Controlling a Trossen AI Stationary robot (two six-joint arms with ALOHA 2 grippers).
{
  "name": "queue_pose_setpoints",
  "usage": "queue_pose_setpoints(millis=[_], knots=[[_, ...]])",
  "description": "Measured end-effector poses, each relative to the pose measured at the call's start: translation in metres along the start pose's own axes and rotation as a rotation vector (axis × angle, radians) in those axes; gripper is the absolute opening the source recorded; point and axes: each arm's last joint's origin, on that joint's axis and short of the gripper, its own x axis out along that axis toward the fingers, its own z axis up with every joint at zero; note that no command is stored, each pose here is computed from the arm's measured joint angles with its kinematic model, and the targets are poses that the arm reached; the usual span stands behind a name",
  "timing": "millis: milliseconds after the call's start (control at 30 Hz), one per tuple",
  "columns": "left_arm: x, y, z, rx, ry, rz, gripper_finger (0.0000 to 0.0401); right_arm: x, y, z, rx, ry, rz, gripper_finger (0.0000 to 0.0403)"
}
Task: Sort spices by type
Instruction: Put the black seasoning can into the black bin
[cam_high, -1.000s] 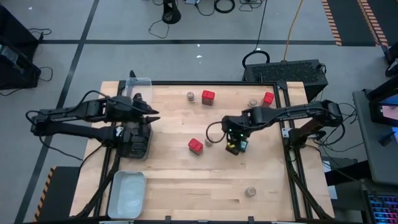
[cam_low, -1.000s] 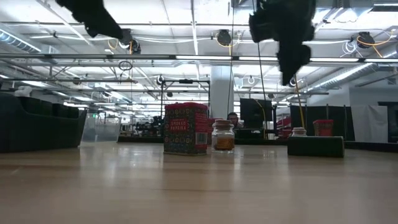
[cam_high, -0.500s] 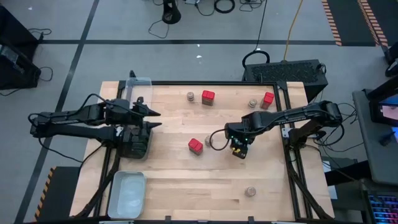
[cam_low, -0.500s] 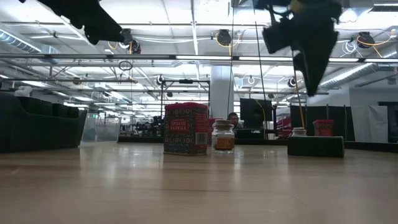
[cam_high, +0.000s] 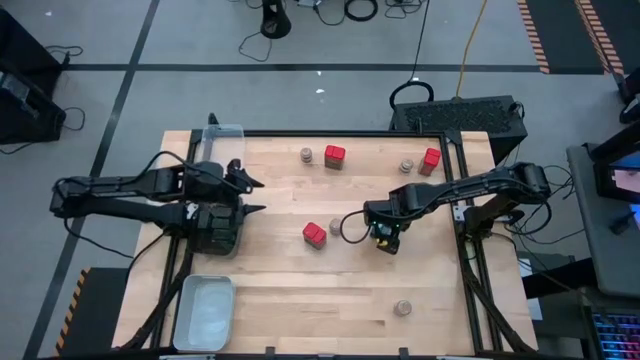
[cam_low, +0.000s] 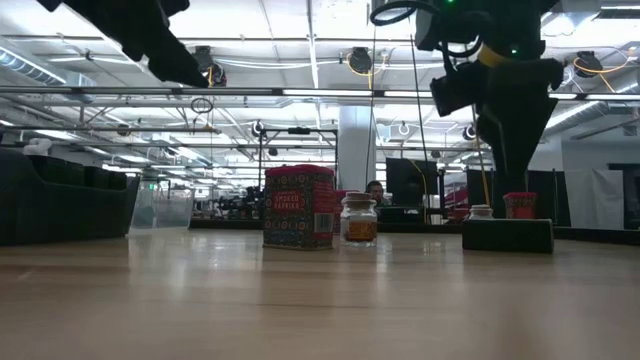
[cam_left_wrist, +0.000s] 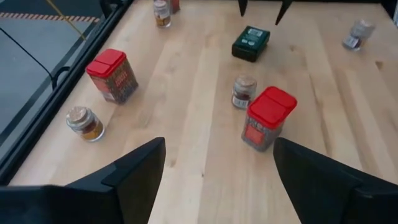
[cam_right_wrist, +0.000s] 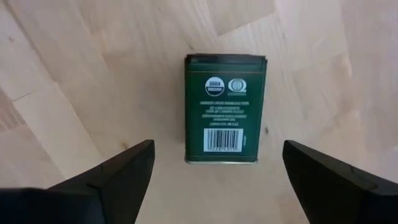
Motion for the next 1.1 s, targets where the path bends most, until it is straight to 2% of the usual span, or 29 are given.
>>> queue_pose_setpoints(millis=[200, 467, 633, 767, 1100], knots=[[0.003, 0.000, 0.000, 0.007, 0.015, 0.002, 0.0305, 0.004, -0.001, 0.003, -0.028, -0.042, 0.013, 0.0338], [0.005, 0.000, -0.003, 0.034, 0.022, 0.002, 0.0305, 0.031, -0.004, -0.005, 0.031, -0.060, 0.031, 0.0338], [0.011, 0.000, -0.011, 0.034, 0.025, 0.005, 0.0305, 0.034, -0.006, -0.007, 0.032, -0.069, -0.019, 0.0338], [0.015, 0.000, -0.018, 0.034, 0.045, 0.006, 0.0305, 0.034, -0.006, -0.007, 0.013, -0.073, -0.024, 0.0338], [0.014, 0.000, -0.017, 0.034, 0.036, 0.006, 0.0305, 0.043, -0.007, -0.009, 0.008, -0.094, -0.008, 0.0338]])
